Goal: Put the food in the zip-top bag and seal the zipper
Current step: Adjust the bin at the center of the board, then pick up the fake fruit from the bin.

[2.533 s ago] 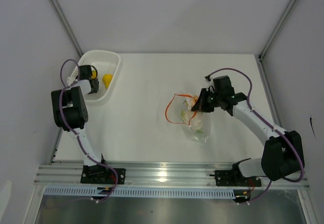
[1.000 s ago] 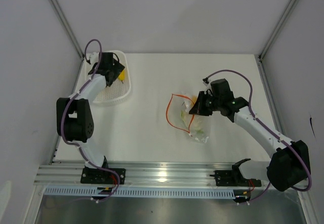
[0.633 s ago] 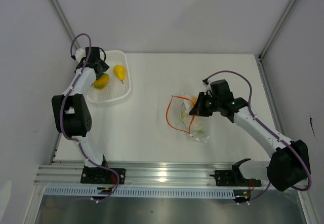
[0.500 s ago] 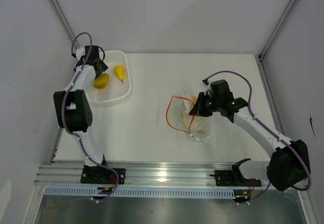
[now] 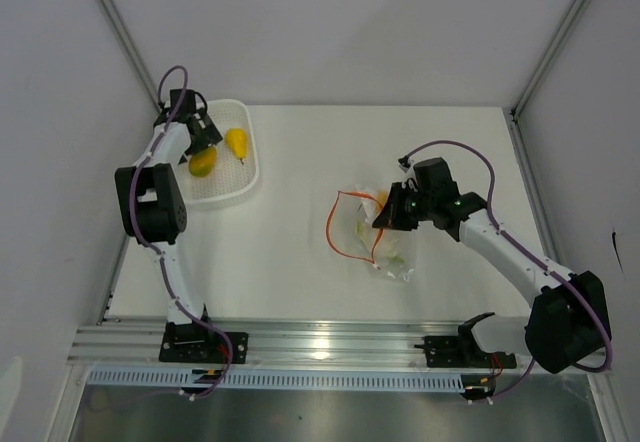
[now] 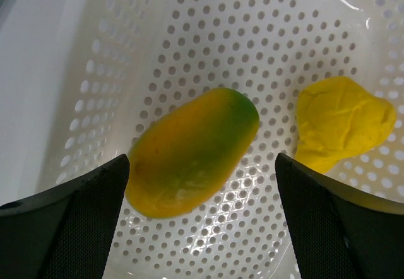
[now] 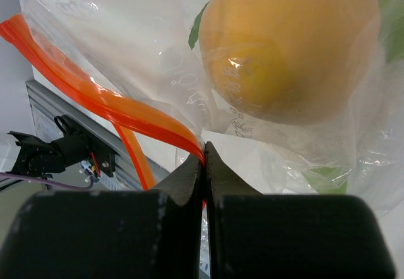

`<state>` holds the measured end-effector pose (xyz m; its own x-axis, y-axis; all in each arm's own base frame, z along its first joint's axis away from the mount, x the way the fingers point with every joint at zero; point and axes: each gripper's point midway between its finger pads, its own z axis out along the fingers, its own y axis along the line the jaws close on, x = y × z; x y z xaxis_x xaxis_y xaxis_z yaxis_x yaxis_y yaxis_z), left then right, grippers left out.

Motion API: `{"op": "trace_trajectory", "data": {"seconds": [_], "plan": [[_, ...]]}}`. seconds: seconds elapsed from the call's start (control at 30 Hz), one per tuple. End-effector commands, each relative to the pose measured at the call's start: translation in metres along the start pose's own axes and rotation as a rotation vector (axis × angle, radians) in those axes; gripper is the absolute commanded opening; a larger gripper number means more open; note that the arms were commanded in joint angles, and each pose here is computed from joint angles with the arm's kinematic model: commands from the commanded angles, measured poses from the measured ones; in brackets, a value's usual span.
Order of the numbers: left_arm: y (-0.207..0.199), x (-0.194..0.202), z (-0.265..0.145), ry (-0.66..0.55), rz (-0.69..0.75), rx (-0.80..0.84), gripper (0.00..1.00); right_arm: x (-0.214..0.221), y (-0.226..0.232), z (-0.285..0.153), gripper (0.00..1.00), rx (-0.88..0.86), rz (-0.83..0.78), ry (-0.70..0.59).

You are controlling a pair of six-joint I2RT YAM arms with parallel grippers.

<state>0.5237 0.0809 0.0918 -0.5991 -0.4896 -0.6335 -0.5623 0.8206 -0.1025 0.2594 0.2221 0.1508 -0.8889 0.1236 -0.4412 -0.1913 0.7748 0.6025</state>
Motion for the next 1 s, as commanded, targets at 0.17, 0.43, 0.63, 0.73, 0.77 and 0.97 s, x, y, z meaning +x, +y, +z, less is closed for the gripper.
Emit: {"op": "trace_trajectory", "data": {"seconds": [0.17,0.43,0.63,0.73,0.77,0.97], "plan": [[0.001,-0.003,0.005,0.037,0.021,0.062,0.99,0.0,0.001,0.002,0.0,-0.007,-0.016,-0.005],[-0.014,0.002,0.004,0.065,0.03,0.142,0.99,-0.001,0.003,0.003,0.0,-0.016,-0.007,-0.008],[-0.015,0.015,0.001,0.116,-0.009,0.145,0.99,0.0,0.004,0.002,0.0,-0.013,-0.008,-0.007],[-0.012,0.023,-0.003,0.145,-0.065,0.125,0.99,-0.001,0.004,0.001,0.0,-0.013,-0.011,-0.011],[-0.012,0.025,-0.005,0.152,-0.097,0.123,0.99,-0.001,0.004,0.001,0.0,-0.013,-0.009,-0.009],[-0.013,0.032,-0.004,0.196,-0.154,0.101,1.0,-0.001,0.004,-0.001,0.0,-0.013,-0.012,-0.013]]}}
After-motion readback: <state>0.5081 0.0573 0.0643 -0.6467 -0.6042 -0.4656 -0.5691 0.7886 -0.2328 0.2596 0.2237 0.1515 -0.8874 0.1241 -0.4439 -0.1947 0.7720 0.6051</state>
